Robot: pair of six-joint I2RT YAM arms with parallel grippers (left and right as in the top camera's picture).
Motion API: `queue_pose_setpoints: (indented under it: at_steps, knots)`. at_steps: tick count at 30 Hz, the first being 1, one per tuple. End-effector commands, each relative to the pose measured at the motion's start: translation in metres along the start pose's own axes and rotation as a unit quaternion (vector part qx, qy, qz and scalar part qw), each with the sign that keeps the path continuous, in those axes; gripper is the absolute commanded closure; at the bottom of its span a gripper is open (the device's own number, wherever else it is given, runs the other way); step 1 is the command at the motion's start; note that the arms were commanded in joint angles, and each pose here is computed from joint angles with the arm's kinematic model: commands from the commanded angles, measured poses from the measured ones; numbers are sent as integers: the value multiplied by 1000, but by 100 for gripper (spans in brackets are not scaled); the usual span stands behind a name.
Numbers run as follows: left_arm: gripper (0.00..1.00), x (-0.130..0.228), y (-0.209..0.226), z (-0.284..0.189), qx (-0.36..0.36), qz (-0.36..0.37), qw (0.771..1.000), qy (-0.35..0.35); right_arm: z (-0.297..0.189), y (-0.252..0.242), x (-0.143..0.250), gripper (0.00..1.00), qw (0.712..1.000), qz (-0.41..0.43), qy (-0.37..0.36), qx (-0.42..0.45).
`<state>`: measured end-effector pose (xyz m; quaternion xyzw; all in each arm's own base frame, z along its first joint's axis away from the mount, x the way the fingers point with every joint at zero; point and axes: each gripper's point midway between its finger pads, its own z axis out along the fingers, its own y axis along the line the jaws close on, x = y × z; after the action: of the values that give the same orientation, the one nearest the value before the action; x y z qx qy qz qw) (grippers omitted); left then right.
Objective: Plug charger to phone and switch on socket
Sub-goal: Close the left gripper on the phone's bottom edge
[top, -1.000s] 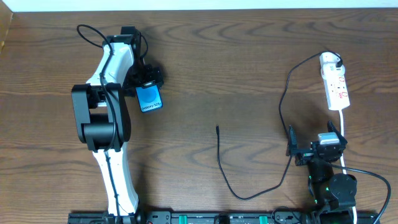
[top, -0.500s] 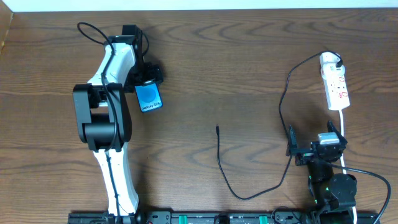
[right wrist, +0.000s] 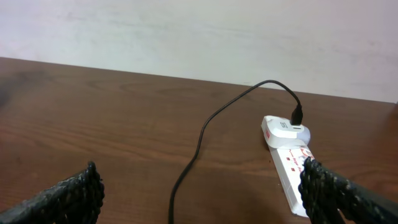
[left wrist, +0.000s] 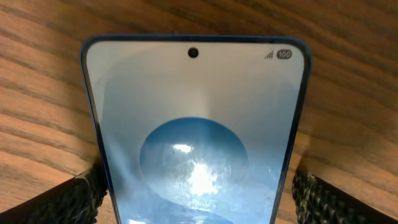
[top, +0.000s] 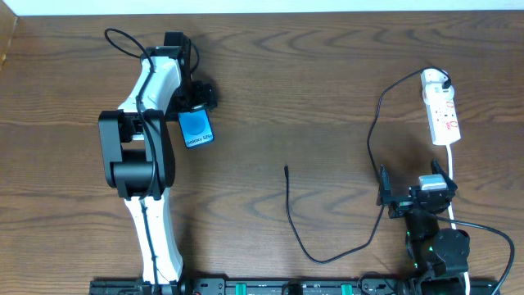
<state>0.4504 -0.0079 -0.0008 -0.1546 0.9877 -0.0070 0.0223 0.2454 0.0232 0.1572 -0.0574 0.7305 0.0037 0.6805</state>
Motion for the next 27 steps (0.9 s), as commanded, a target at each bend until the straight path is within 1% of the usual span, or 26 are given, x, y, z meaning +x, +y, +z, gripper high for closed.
queue_pose_setpoints:
  at_steps: [1, 13, 16, 19, 24, 27]
  knots:
    - [2, 13, 1, 10, -10, -2, 1000, 26, 0, 0, 0, 1, 1000, -3, 0, 1]
    - [2, 15, 2, 10, -11, 0, 999, 31, 0, 0, 0, 1, 1000, -3, -1, 1]
    - [1, 16, 2, 10, -12, 2, 999, 32, 0, 0, 0, 1, 1000, -3, 0, 1]
    - [8, 16, 2, 9, -12, 2, 999, 33, 0, 0, 0, 1, 1000, -3, -1, 1]
    - [12, 16, 2, 9, -12, 3, 999, 34, 0, 0, 0, 1, 1000, -3, -1, 1]
    - [16, 16, 2, 9, -12, 3, 999, 34, 0, 0, 0, 1, 1000, -3, -1, 1]
